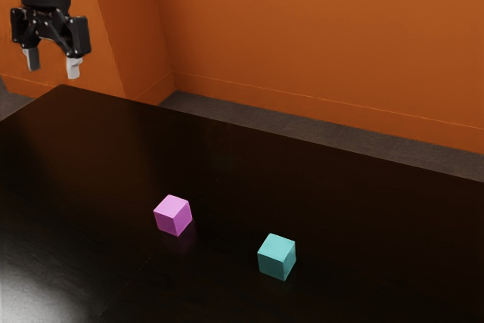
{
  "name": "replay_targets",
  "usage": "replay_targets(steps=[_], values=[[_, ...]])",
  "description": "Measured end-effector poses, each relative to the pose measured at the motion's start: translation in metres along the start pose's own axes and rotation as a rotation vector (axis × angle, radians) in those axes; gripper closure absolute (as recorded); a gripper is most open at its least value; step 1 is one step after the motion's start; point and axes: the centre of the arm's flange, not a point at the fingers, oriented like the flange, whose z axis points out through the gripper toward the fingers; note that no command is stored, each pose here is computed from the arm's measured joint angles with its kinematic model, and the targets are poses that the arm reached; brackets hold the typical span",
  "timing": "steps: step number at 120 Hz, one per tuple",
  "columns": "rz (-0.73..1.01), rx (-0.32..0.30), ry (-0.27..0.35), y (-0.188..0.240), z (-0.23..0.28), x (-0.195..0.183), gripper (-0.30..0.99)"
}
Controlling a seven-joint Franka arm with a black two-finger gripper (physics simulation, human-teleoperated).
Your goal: Pick up the blue block with one arm, and put the blue block on the pink block with one arm
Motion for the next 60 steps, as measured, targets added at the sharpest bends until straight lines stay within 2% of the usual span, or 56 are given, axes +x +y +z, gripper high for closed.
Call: replay_targets(steps=[13,23,34,43,51,60], values=[[-0.002,-0.017,0.203,-0.015,-0.012,0.027,0.02],[0.022,-0.001,0.286,-0.002,-0.012,0.059,0.02],[0.097,-0.013,0.306,0.04,0.02,0.141,0.02],[0.176,-0.018,0.334,0.103,0.043,0.181,0.02],[0.197,-0.025,0.307,0.153,0.091,0.228,0.02],[0.162,-0.042,0.272,0.189,0.157,0.273,0.02]])
